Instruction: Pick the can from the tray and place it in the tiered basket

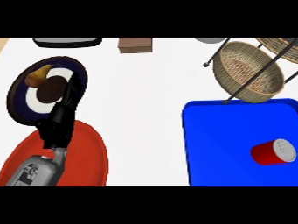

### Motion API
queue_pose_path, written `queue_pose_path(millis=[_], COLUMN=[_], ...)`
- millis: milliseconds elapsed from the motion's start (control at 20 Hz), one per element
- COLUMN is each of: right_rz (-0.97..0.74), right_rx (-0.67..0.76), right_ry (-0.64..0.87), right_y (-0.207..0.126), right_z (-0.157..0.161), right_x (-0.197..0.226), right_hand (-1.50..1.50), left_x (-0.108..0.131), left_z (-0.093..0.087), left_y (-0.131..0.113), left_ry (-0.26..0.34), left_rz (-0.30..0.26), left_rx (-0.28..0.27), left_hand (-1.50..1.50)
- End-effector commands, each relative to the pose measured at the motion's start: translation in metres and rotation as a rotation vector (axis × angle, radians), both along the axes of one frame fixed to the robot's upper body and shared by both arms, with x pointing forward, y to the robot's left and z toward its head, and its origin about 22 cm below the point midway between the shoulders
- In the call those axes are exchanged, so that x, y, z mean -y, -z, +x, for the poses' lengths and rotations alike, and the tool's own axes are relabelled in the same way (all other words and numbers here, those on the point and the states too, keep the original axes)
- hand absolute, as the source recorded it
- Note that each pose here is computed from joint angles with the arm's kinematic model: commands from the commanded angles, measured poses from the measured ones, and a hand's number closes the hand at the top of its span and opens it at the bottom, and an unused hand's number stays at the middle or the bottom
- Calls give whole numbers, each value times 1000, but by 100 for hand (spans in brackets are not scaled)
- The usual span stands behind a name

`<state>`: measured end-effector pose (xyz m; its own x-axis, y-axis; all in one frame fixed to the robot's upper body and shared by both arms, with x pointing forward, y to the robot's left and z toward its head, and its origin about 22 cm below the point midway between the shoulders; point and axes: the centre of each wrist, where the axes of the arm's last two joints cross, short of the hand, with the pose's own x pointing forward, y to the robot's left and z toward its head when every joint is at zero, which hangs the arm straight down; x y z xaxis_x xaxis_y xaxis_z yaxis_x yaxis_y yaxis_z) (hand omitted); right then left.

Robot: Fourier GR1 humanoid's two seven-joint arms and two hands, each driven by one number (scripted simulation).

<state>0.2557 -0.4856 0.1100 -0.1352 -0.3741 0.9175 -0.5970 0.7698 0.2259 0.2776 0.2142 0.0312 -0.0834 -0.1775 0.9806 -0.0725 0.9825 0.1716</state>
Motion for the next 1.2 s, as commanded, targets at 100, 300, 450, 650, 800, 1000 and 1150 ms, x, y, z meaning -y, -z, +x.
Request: queue_pose_path(millis=[100, 300, 450, 650, 800, 1000, 1150], right_rz=[-503, -809, -979, -1140, -1207, -1227, -1260], right_rx=[206, 332, 405, 430, 444, 450, 443], right_ry=[-139, -133, -125, -102, -130, -144, -136], right_y=[-121, -191, -214, -214, -204, -187, -175], right_z=[-18, -31, -44, -54, -61, -67, -70], right_x=[31, 5, -19, -47, -63, -76, -86], right_hand=[-150, -150, -150, -150, -150, -150, -150], left_x=[-1, 1, -2, 7, 5, 17, 9], left_z=[-4, -2, -6, -11, -1, -9, -1], left_y=[7, -1, 8, -2, -7, 0, -3], left_ry=[-20, -11, -30, 15, -7, 0, 16], left_rz=[14, 4, 5, 4, 6, 12, 9], left_rx=[-3, 0, -13, 7, 22, -1, -3], left_hand=[0, 0, 0, 0, 0, 0, 0])
